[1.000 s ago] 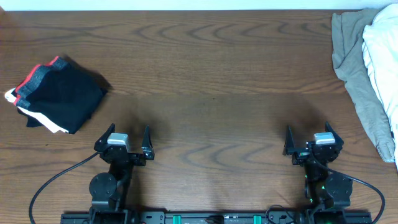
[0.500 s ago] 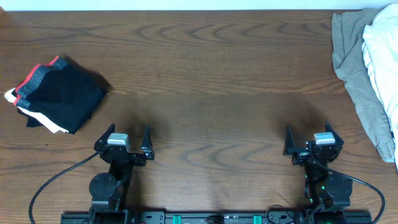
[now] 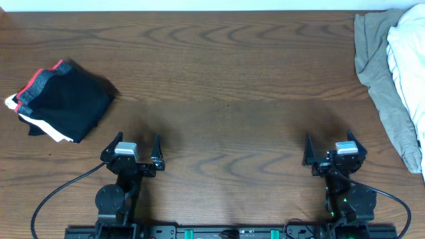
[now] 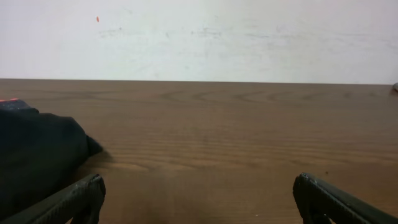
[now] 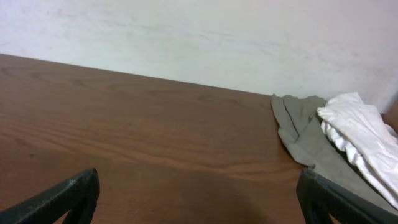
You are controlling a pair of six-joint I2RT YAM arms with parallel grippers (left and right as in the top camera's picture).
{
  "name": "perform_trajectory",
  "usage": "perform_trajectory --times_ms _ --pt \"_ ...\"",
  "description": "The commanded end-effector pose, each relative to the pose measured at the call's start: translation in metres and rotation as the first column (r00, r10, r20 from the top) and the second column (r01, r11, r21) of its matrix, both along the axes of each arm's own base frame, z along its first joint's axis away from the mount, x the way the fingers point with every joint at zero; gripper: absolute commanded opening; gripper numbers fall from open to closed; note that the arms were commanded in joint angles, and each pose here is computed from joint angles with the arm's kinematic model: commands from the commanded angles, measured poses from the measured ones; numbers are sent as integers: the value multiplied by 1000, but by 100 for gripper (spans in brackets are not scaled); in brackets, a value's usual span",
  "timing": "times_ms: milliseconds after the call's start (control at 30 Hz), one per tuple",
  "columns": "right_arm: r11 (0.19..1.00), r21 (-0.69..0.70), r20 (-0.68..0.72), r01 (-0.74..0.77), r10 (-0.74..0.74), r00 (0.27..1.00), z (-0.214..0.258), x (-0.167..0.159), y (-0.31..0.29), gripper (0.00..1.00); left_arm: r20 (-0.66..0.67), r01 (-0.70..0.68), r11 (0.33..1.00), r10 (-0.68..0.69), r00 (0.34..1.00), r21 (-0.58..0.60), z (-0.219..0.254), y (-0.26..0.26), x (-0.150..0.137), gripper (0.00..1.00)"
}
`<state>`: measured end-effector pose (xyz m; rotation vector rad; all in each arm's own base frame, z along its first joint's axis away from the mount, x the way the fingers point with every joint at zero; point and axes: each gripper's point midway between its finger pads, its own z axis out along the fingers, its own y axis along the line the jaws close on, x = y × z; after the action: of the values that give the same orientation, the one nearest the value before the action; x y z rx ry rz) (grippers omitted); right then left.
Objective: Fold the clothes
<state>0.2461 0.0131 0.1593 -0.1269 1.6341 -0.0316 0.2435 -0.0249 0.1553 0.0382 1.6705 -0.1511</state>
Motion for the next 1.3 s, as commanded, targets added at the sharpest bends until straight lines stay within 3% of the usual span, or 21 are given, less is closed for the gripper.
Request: perform_trajectory --times_ms 0,233,533,833,1067,1200,1267 --pt "1000 -6 1 1 -1 1000 -1 0 -1 99 -49 15 1000 -15 999 -13 -16 -2 -1 98" --pt "980 201 -16 3 0 1000 -1 0 1 99 -57 4 996 -9 998 -85 -15 -3 -1 98" --pt "972 231 -116 50 -23 993 17 -9 -3 99 -39 6 996 -9 999 -85 41 -2 -4 98" --pt "972 190 -332 136 -66 941 51 4 -9 99 -281 -14 997 -7 960 -71 77 -3 9 98" --pt "981 113 -586 159 -63 808 50 29 -8 99 -549 -31 998 -2 836 -51 62 -3 9 98" --pt "984 108 -614 140 -45 788 54 47 -4 99 -597 -33 998 -3 802 -48 52 -3 4 98" --pt "979 66 -596 193 -116 794 56 58 -17 99 -594 -32 998 -3 804 -48 52 -3 4 98"
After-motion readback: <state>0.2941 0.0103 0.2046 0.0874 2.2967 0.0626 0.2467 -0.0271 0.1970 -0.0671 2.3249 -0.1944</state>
